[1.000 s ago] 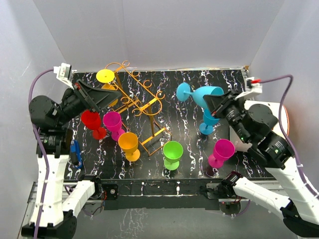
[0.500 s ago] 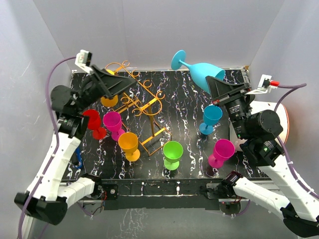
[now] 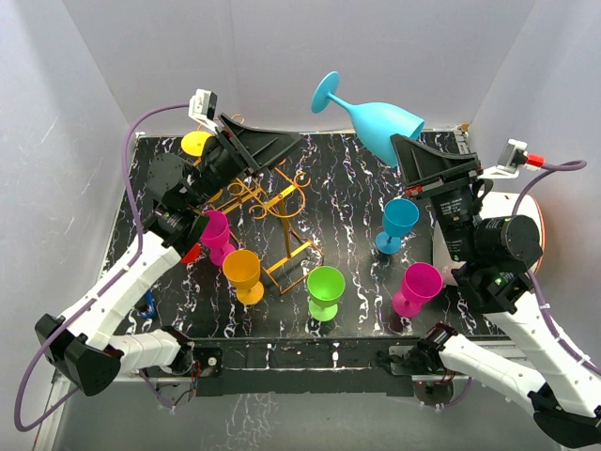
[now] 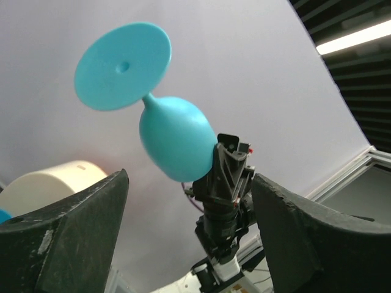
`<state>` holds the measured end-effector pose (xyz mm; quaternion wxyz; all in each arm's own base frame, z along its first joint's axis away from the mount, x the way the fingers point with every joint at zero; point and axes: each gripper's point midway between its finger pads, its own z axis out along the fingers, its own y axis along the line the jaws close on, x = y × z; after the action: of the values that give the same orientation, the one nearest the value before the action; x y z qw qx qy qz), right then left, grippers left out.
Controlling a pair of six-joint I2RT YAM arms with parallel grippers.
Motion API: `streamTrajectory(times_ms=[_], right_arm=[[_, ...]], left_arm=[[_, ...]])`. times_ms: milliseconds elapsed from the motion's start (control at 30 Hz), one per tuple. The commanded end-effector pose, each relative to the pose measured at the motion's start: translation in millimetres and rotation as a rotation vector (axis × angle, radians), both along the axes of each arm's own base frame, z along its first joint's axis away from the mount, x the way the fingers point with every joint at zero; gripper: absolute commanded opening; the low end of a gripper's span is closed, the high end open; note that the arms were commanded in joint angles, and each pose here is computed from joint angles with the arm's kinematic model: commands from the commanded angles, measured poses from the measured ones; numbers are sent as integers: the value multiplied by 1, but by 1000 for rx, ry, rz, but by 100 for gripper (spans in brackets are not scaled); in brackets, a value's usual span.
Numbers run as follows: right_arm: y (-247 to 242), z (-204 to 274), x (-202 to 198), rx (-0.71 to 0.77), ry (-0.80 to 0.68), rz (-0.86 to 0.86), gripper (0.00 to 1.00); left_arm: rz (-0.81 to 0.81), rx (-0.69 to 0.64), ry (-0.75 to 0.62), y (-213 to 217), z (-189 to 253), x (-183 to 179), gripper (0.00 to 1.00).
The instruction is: Place the wine glass upside down on the wine glass rack
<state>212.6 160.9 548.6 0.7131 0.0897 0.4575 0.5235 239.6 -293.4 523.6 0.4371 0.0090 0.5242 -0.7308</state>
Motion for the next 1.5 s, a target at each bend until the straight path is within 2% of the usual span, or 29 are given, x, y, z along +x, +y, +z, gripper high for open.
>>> streamTrajectory(times_ms=[0, 200, 567, 867, 1000, 1233, 1333, 1467], right_arm=[[10, 30, -24, 7, -140, 98, 0], [17, 33, -19, 21, -145, 115, 0], [39, 30, -20, 14, -152, 222, 0], [42, 28, -35, 14, -145, 302, 0], [44, 25, -40, 1, -138, 327, 0], [53, 22, -45, -31, -122, 385, 0], [56, 16, -44, -44, -108, 396, 0], [60, 7, -42, -60, -91, 409, 0]], left_arm=[[43, -140, -63, 0, 36, -3, 74], [61, -201, -49, -13, 42, -5, 66], [225, -318, -50, 6, 52, 10, 53], [280, -350, -89, 13, 62, 14, 51], [287, -367, -80, 16, 64, 15, 44], [281, -381, -121, 20, 74, 6, 22], [289, -396, -122, 23, 76, 5, 18], [284, -417, -125, 24, 83, 5, 18]])
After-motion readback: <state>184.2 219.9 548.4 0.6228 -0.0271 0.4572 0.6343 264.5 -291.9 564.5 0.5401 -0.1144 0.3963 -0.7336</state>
